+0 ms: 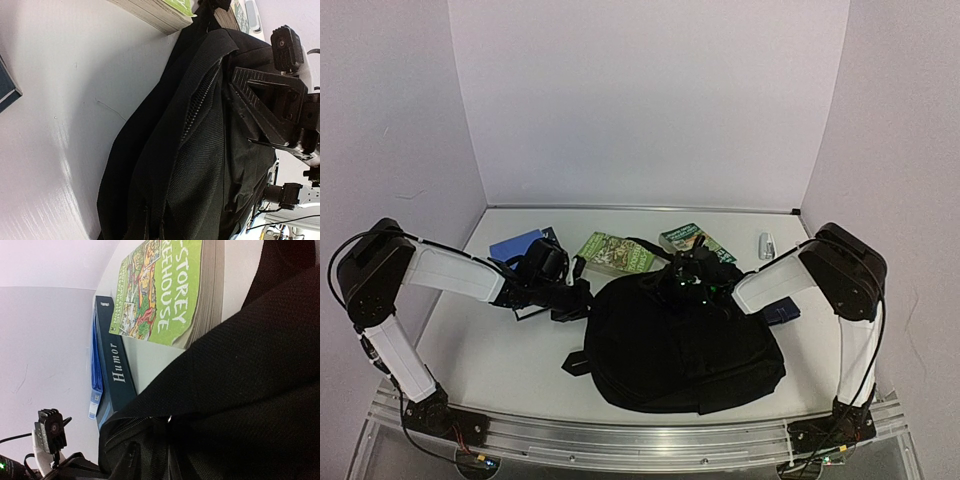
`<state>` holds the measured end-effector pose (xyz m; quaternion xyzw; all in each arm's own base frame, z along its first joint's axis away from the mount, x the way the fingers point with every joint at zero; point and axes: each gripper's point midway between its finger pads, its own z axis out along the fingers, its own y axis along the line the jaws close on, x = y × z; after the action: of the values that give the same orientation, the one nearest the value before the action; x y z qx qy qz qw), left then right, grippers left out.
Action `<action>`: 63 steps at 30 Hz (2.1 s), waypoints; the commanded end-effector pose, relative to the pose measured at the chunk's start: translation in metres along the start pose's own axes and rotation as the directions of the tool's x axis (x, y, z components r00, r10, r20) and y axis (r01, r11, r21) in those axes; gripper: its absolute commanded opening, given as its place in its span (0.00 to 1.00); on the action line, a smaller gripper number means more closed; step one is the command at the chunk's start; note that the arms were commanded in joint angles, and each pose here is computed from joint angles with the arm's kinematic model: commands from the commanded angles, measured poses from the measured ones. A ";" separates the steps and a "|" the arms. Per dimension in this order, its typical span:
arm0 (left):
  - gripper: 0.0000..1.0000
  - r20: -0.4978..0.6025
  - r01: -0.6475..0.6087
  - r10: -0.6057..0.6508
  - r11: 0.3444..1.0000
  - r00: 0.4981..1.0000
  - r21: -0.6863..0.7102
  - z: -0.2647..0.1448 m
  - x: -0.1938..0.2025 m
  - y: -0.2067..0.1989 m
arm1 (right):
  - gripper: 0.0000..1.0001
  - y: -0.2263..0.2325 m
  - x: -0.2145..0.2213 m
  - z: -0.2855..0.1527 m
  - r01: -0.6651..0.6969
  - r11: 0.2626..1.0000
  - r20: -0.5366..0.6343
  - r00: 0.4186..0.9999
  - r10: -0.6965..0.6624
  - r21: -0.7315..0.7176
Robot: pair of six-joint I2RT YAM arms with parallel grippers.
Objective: Pack the student bag
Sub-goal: Adjust the student bag at the center of the board, then unzip the student bag at the center of the board.
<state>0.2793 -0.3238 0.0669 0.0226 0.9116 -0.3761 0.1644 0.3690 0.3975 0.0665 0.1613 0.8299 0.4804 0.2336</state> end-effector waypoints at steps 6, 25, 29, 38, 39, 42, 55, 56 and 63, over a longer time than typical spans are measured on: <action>0.00 0.054 -0.013 0.015 0.999 0.998 -0.034 -0.012 -0.009 -0.002 | 0.00 0.042 -0.011 -0.006 0.028 0.992 0.033 0.999 -0.024 -0.120; 0.00 0.078 -0.042 0.049 0.995 0.996 -0.088 -0.009 -0.023 -0.001 | 0.00 0.088 0.035 0.003 0.325 0.945 -0.077 0.942 -0.327 -0.032; 0.00 0.093 -0.050 0.057 0.996 0.994 -0.068 -0.009 -0.027 -0.007 | 0.00 0.094 0.050 0.008 0.365 0.930 -0.109 0.924 -0.367 -0.038; 0.00 0.134 -0.064 0.064 0.998 0.989 -0.006 -0.013 -0.030 -0.016 | 0.00 0.105 0.089 0.020 0.436 0.895 -0.226 0.866 -0.446 -0.095; 0.00 0.140 -0.066 0.065 0.998 0.988 0.000 -0.014 -0.030 -0.017 | 0.00 0.101 0.090 0.021 0.451 0.889 -0.237 0.858 -0.455 -0.075; 0.00 0.165 -0.066 0.063 0.998 0.984 0.014 -0.019 -0.029 -0.016 | 0.00 0.093 0.091 0.023 0.498 0.867 -0.254 0.835 -0.488 -0.029; 0.28 0.234 -0.059 0.076 0.995 0.969 -0.077 -0.055 -0.024 0.002 | 0.00 0.090 0.119 0.024 0.460 0.888 -0.296 0.846 -0.445 -0.018; 0.30 0.237 -0.053 0.074 0.994 0.969 -0.094 -0.059 -0.022 0.006 | 0.00 0.090 0.119 0.025 0.452 0.892 -0.294 0.851 -0.435 -0.013; 0.34 0.254 0.002 0.042 0.985 0.966 -0.172 -0.087 -0.003 0.032 | 0.00 0.098 0.126 0.030 0.390 0.920 -0.294 0.877 -0.381 -0.031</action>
<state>0.2721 -0.2641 0.1077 -0.0065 0.9037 -0.3236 0.2802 0.2833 0.5126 0.0998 -0.0924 0.8880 0.4039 0.1995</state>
